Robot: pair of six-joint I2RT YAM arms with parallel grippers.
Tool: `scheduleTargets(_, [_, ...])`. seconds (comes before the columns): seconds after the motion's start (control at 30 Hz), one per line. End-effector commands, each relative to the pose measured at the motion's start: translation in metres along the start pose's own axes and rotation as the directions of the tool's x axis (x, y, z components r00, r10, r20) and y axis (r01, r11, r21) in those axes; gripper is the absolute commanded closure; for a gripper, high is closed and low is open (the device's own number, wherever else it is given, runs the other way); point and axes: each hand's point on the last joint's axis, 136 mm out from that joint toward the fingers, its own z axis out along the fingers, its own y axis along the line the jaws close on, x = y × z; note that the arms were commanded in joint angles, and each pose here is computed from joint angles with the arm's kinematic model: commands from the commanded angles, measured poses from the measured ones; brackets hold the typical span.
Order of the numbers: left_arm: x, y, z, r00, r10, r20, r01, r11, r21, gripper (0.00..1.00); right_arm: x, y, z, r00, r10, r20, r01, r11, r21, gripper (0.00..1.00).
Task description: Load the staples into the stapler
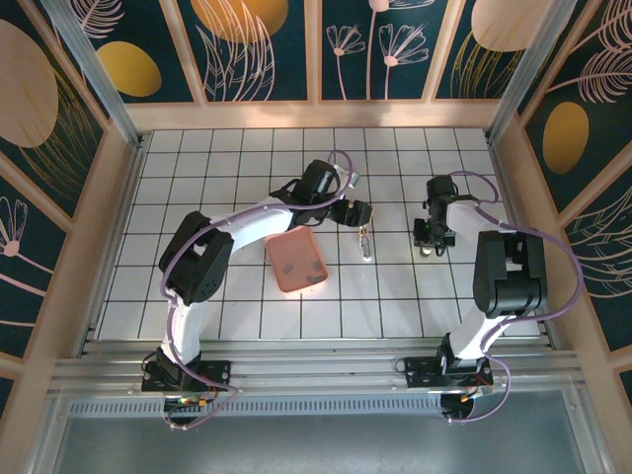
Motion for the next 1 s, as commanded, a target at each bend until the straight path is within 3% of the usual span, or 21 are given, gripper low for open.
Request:
scheduleTargets(0.0, [-0.001, 0.000, 0.007, 1.000, 0.004, -0.024, -0.003, 1.000, 0.031, 0.23, 0.003, -0.008, -0.006, 0.999, -0.034, -0.008, 0.034, 0.999, 0.038, 0.68])
scheduleTargets(0.07, [-0.001, 0.001, 0.010, 1.000, 0.007, -0.026, -0.006, 0.999, 0.032, 0.23, 0.001, -0.006, -0.011, 1.000, -0.026, 0.009, 0.026, 0.999, 0.027, 0.57])
scheduleTargets(0.13, [0.001, 0.003, 0.015, 0.999, 0.010, -0.037, -0.008, 0.999, 0.033, 0.23, -0.003, -0.003, -0.022, 0.999, -0.013, 0.042, 0.013, 1.000, 0.005, 0.53])
scheduleTargets(0.3, [0.009, 0.016, 0.028, 0.998, 0.012, -0.068, -0.012, 1.000, 0.006, 0.23, -0.014, 0.014, -0.060, 0.986, 0.063, 0.152, -0.047, 0.993, -0.107, 0.53])
scheduleTargets(0.43, [0.012, 0.017, 0.038, 0.997, 0.016, -0.079, -0.013, 0.999, 0.030, 0.23, -0.013, 0.047, -0.087, 0.963, 0.181, 0.201, -0.108, 0.937, -0.331, 0.55])
scheduleTargets(0.73, [0.015, 0.008, 0.045, 0.996, 0.015, -0.093, -0.005, 0.994, 0.107, 0.26, 0.032, 0.115, -0.077, 0.934, 0.354, 0.046, -0.253, 0.748, -0.613, 0.65])
scheduleTargets(0.97, [0.017, 0.003, 0.044, 0.995, 0.009, -0.099, 0.005, 0.990, 0.138, 0.27, 0.051, 0.142, -0.054, 0.918, 0.392, -0.057, -0.324, 0.660, -0.678, 0.66])
